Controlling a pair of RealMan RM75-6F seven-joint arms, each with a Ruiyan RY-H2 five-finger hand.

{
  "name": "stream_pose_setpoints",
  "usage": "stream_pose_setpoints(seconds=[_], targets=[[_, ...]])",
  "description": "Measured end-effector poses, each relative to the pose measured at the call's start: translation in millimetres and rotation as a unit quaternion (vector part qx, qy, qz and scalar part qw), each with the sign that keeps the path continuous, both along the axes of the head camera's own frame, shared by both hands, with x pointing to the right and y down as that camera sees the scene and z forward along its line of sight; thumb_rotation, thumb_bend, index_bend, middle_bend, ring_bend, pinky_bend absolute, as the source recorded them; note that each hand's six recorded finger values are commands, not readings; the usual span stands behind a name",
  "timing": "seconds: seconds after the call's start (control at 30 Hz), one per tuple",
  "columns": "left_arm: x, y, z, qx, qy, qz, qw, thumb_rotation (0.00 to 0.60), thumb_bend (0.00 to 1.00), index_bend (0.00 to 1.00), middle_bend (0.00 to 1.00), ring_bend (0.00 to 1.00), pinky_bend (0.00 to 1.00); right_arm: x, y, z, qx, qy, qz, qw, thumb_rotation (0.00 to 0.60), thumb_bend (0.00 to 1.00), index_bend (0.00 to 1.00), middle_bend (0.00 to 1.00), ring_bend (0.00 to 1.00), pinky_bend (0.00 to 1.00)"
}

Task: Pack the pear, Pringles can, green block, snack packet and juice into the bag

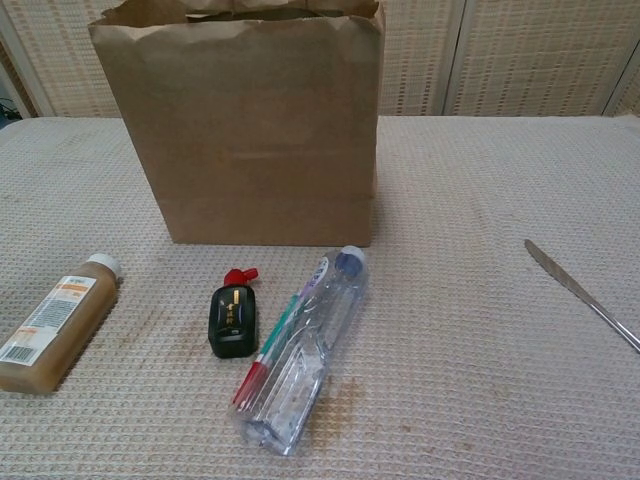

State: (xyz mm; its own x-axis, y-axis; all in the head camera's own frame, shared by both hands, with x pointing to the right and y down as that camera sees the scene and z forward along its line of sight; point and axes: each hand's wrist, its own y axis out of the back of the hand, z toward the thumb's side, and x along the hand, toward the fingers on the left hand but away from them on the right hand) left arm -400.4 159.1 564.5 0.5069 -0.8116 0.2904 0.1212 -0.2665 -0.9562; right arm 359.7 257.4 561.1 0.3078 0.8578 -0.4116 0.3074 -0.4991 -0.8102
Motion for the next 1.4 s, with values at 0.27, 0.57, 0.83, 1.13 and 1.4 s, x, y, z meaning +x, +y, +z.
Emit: stream_pose_setpoints(seconds=[0.27,0.57,0.83,1.13,1.4], targets=[[-15.9,36.9,33.8,0.032,-0.148,0.255,0.9550,0.600,0.35,0.00,0.00,0.00,0.03,-0.7,0.3,0.5,0.001,0.000,-0.001,1.0000,0.600,0.01,0.02,0.12,0.02,0.19],[32.3,82.7,65.2,0.060,-0.139,0.448,0.8811,0.600,0.35,0.00,0.00,0.00,0.03,-1.3,-0.9,1.8,-0.007,-0.007,0.003,1.0000,0.600,0.01,0.02,0.12,0.02,0.19],[67.3,71.4,92.0,0.067,-0.153,0.483,0.8595,0.600,0.35,0.00,0.00,0.00,0.03,-2.8,0.1,1.4,-0.010,-0.012,-0.001,0.9999,0.600,0.01,0.02,0.12,0.02,0.19],[78.1,50.3,112.9,0.067,-0.186,0.487,0.8509,0.600,0.35,0.00,0.00,0.00,0.03,-2.4,-0.7,2.9,-0.019,-0.013,0.003,0.9997,0.600,0.01,0.02,0.12,0.02,0.19],[65.8,30.0,124.2,0.063,-0.225,0.475,0.8485,0.600,0.35,0.00,0.00,0.00,0.03,-2.0,-1.4,3.2,-0.023,-0.015,0.007,0.9996,0.600,0.01,0.02,0.12,0.02,0.19]])
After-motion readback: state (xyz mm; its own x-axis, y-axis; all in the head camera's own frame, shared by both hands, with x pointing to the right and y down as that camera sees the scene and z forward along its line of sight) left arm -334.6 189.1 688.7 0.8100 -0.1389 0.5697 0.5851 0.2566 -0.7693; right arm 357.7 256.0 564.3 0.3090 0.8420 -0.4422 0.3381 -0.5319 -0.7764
